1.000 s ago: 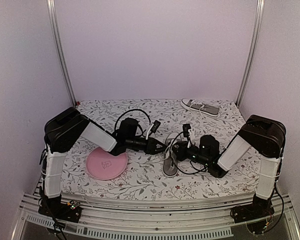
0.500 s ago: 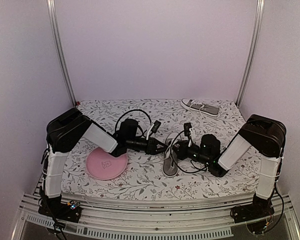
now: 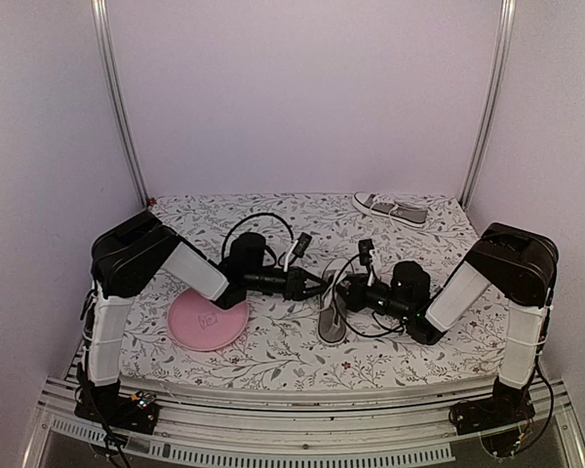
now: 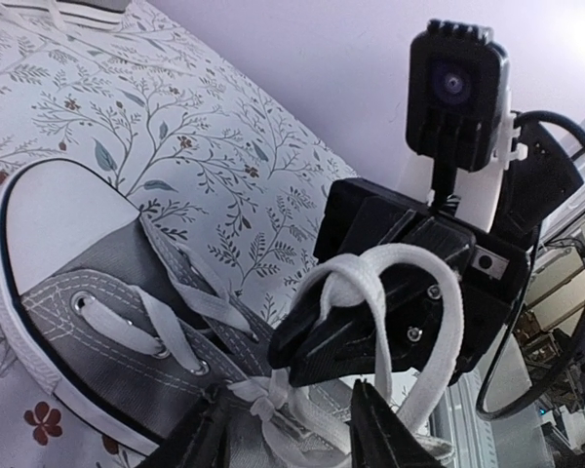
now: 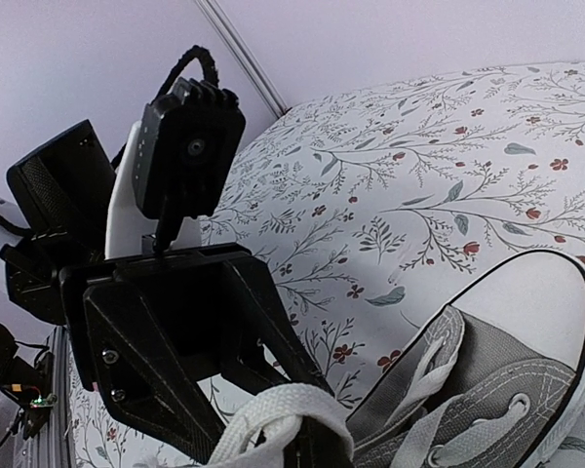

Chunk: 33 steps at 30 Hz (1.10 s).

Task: Tie the shoes

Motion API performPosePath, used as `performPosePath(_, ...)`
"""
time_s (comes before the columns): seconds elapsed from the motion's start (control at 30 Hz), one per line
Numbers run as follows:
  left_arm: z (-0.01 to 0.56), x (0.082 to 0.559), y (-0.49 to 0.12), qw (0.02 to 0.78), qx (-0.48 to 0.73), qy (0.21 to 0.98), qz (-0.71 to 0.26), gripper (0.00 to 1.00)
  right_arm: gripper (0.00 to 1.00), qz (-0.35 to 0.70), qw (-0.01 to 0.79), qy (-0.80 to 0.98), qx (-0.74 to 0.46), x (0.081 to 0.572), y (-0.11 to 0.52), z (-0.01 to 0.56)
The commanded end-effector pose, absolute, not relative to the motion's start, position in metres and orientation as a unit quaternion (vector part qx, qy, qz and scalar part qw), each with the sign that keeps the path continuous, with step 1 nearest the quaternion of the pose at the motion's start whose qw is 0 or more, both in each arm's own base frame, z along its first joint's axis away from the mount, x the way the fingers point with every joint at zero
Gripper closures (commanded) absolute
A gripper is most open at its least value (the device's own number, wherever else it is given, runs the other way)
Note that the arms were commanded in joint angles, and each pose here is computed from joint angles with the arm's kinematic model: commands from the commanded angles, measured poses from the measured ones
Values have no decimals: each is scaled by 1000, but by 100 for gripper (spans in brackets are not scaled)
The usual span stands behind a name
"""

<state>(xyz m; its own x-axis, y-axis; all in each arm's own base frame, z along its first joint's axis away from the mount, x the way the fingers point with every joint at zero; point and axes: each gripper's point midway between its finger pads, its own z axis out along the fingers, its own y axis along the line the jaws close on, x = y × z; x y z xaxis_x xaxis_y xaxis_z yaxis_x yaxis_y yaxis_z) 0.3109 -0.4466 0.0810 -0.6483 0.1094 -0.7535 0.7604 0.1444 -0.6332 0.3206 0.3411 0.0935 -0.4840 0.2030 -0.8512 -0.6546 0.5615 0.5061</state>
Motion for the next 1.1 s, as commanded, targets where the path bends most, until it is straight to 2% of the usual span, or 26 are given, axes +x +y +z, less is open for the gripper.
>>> performPosePath(0.0,77,311,-455,278,318,697,-579,62,98,459,496,721,-154,322,343,110)
performPosePath(0.2,69,306,-460,265,325,700,-578,73,98,459,497,720,-153,323,343,112)
performPosePath(0.47,65,302,-465,257,333,701,-576,81,98,464,498,717,-153,323,343,117)
performPosePath(0.57,63,302,-467,255,336,703,-572,76,98,465,497,716,-155,323,344,117)
performPosePath(0.93,61,307,-473,256,341,708,-563,71,98,472,491,714,-163,321,347,117)
performPosePath(1.07,62,308,-472,260,342,708,-560,85,98,472,491,714,-163,321,348,117)
